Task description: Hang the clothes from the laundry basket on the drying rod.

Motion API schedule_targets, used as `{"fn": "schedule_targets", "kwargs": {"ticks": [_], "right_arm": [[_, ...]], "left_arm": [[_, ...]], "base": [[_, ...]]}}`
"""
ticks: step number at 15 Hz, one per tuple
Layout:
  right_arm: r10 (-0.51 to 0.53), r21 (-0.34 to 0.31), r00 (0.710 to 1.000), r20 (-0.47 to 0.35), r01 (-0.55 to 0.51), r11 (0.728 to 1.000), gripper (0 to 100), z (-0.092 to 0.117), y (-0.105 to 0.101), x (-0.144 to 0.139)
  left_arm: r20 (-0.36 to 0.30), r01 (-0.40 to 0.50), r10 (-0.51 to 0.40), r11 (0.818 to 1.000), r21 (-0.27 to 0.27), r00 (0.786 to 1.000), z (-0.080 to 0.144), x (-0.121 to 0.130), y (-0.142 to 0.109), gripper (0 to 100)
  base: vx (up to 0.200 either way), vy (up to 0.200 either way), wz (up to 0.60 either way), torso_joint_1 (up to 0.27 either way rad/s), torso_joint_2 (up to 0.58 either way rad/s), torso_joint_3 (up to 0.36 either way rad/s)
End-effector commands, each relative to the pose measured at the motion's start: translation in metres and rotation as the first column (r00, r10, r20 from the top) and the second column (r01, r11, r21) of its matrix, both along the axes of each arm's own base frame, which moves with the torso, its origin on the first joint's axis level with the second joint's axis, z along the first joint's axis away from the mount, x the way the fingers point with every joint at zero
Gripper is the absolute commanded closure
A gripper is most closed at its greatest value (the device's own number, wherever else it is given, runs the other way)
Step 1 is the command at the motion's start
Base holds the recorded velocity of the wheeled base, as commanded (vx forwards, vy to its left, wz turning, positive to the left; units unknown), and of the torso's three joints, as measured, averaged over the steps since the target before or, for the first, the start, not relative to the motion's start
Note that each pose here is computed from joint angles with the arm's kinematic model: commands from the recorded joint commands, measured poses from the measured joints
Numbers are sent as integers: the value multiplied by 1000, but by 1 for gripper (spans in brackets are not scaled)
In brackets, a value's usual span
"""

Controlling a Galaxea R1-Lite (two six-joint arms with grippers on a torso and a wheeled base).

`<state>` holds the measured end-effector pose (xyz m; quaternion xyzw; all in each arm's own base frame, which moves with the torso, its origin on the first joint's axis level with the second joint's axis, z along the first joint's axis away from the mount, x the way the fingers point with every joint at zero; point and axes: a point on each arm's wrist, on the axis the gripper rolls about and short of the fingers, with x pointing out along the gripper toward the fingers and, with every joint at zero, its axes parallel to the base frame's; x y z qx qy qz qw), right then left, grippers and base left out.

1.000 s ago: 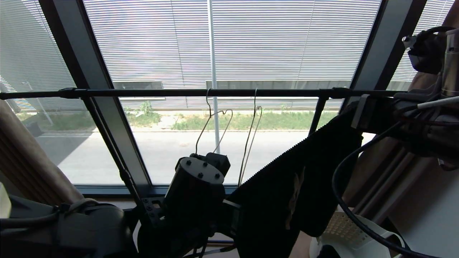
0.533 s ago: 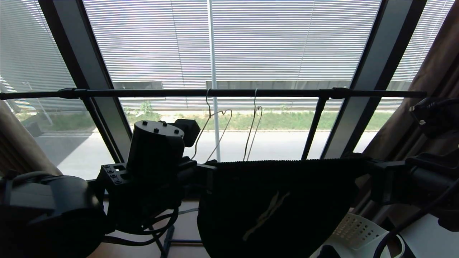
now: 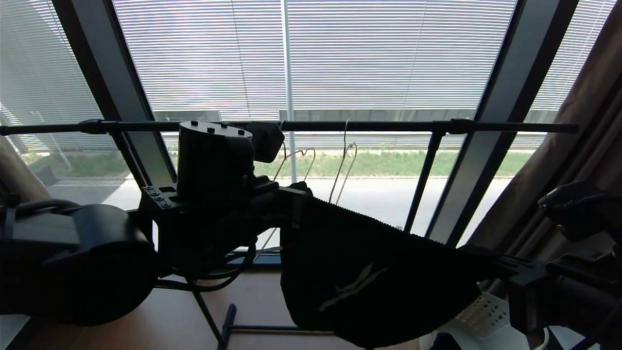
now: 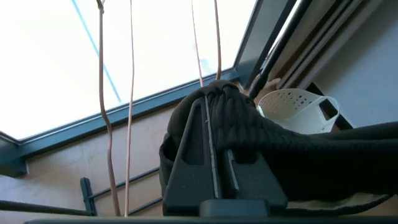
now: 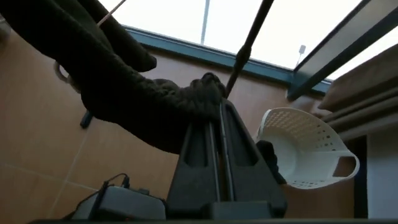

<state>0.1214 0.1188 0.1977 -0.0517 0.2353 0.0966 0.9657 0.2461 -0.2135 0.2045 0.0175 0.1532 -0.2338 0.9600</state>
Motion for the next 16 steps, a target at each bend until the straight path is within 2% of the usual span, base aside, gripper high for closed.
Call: {"fn": "schedule_targets", "kwargs": {"ticks": [1, 5, 9, 10, 12, 15, 16], "right_arm": [[47, -24, 999, -13, -48, 999, 100, -6, -3, -7], [206, -65, 976, -63, -210, 976, 100, -18, 2, -21], [401, -22, 907, -125, -407, 913, 100, -21, 20, -33], [401, -22, 907, -125, -407, 913, 100, -21, 20, -33], [492, -41, 853, -173, -505, 862, 100, -33, 45, -41], [546, 6, 822, -161, -553, 833, 100, -35, 70, -34], [548, 13, 822, -158, -553, 833, 100, -33, 77, -32]], "left_arm": [[23, 6, -6, 1000, -1, 1000, 4, 9, -8, 100], [80, 10, -8, 999, -34, 997, 20, 28, -26, 100], [131, 22, -17, 999, -35, 991, 39, 41, -39, 100], [131, 22, -17, 999, -35, 991, 39, 41, -39, 100], [140, 40, -34, 998, -40, 990, 50, 40, -46, 100], [151, 55, -48, 998, -41, 987, 54, 36, -50, 100], [154, 56, -50, 998, -36, 987, 54, 36, -50, 100]], "base": [[0, 0, 0, 0, 0, 0], [0, 0, 0, 0, 0, 0], [0, 0, 0, 0, 0, 0], [0, 0, 0, 0, 0, 0], [0, 0, 0, 0, 0, 0], [0, 0, 0, 0, 0, 0], [0, 0, 0, 0, 0, 0]]}}
